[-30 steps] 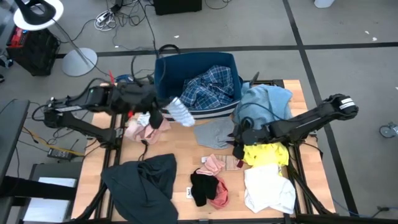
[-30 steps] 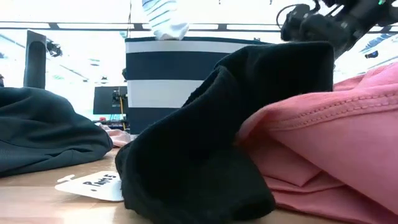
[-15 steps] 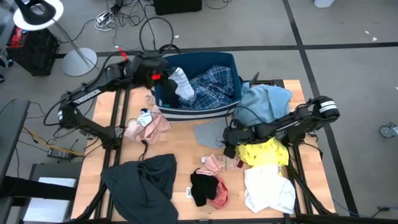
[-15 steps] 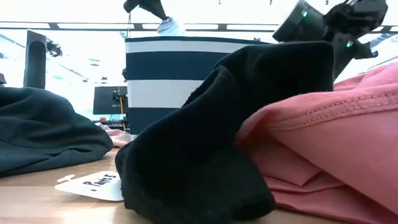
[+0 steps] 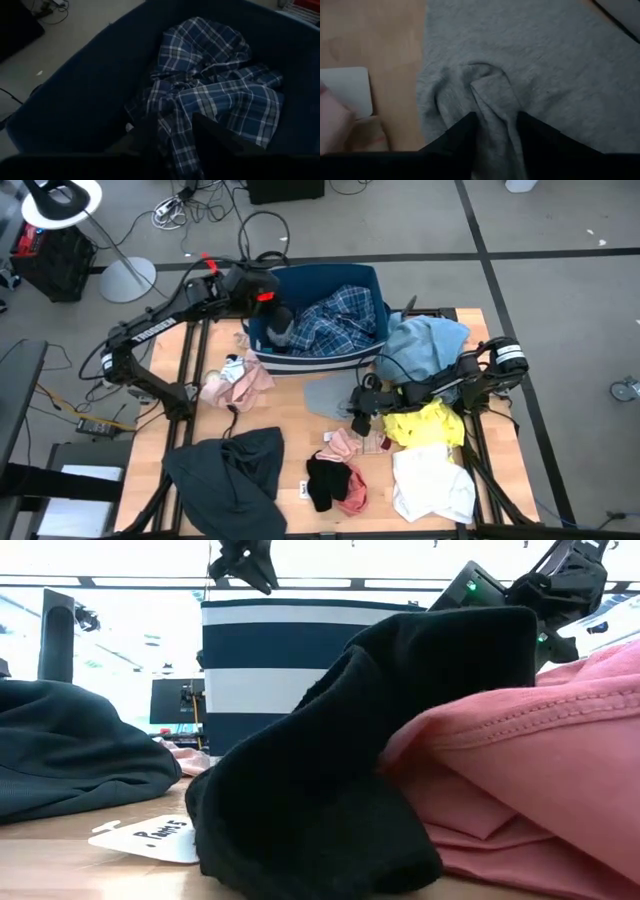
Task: Sort clothes
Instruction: Put the gray underwear into the blue laundry organizer
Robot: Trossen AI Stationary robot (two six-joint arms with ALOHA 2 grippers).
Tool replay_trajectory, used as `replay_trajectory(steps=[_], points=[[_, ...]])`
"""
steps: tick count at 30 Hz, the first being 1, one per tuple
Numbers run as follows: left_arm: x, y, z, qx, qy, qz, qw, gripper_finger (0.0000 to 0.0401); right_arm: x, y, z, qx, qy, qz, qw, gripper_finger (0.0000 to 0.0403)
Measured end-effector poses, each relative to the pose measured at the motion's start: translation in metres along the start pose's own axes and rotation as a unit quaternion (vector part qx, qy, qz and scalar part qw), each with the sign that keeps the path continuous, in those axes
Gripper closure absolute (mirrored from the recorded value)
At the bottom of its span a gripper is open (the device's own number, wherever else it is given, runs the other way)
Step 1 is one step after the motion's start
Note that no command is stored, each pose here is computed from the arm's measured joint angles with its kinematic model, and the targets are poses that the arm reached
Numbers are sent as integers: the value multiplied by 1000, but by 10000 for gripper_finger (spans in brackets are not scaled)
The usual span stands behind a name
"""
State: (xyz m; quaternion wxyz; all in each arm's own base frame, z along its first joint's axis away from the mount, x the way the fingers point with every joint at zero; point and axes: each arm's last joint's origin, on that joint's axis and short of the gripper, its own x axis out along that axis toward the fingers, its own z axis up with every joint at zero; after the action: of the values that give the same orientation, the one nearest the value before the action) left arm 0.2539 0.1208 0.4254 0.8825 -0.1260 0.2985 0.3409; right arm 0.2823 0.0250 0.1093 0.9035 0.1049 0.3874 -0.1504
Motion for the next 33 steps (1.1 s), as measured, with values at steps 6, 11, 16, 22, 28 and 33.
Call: replay_trajectory(steps=[6,11,16,22,28,33], points=[[-41,-10,-6,18,-36,-40,998,270,0,0,-1,-6,4,6,1000,385],[-84,-21,-22,44,-66,-46,996,270,-2,0,0,-8,5,9,1000,388],[-109,-26,-57,53,-82,-91,991,270,-9,0,1,-9,9,16,1000,395],[-106,-31,-117,56,-96,-172,979,270,-12,0,1,-11,13,17,1000,397],[-92,-28,-174,45,-92,-233,967,270,-22,3,5,-19,19,16,1000,399],[-75,-24,-211,64,-93,-253,961,270,-55,13,32,-30,15,-32,999,401]])
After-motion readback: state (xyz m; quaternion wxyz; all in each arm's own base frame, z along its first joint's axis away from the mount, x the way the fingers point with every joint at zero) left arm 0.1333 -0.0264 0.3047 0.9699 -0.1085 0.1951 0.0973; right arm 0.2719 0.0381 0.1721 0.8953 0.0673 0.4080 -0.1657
